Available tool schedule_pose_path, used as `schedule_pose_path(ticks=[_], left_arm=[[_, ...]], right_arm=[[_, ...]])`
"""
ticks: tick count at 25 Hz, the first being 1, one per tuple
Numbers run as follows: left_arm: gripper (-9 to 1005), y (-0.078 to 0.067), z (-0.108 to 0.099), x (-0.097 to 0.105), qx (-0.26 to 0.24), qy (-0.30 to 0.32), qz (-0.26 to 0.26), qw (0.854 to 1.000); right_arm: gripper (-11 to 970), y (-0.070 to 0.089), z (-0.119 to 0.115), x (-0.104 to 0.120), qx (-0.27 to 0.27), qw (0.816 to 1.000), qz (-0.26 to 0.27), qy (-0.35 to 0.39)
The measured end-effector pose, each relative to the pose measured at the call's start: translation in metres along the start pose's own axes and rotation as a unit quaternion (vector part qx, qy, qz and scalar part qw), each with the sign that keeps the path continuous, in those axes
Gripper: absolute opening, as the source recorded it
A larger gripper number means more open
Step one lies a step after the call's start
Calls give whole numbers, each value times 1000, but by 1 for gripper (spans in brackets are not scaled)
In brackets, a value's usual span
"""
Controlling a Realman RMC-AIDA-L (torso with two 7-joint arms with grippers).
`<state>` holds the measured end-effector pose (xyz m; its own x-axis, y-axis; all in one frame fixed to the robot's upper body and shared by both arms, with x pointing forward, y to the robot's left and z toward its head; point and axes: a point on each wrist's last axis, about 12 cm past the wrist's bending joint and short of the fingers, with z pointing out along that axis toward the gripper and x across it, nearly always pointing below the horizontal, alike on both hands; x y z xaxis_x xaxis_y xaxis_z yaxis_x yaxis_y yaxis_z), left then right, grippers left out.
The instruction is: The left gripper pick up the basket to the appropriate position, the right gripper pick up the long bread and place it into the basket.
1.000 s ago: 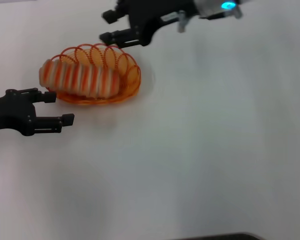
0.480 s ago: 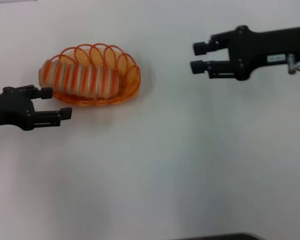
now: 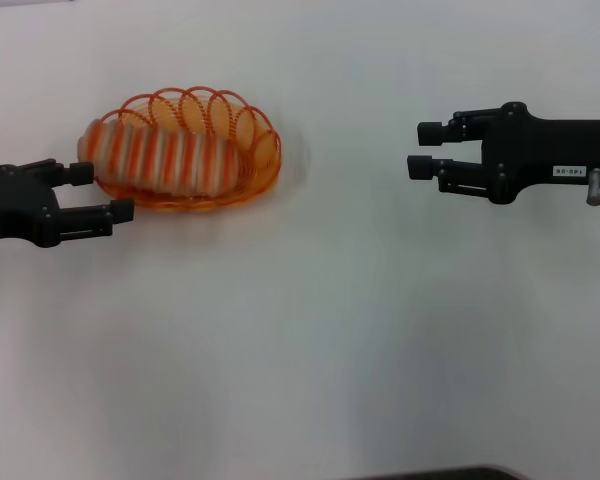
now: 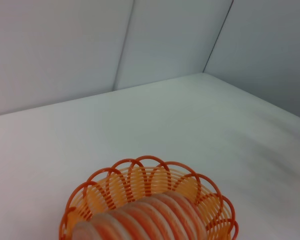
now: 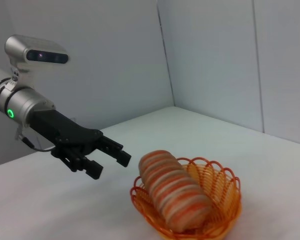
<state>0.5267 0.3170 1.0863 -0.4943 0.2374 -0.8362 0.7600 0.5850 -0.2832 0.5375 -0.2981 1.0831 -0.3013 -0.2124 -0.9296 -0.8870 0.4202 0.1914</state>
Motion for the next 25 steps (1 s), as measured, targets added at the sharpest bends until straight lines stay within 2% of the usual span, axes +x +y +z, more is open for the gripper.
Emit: schedule_pose_path(ticks=[12, 18, 25], left_arm=[[856, 1, 1, 0, -3, 0, 0, 1000], [857, -1, 9, 1, 3, -2, -4, 1000], [858, -2, 6, 5, -2, -18, -10, 1000]], right_arm=[[483, -1, 14, 6, 14, 999, -39, 12], [483, -5, 21, 0, 17, 999, -51, 11], [483, -8, 26, -3, 26, 998, -55, 16]])
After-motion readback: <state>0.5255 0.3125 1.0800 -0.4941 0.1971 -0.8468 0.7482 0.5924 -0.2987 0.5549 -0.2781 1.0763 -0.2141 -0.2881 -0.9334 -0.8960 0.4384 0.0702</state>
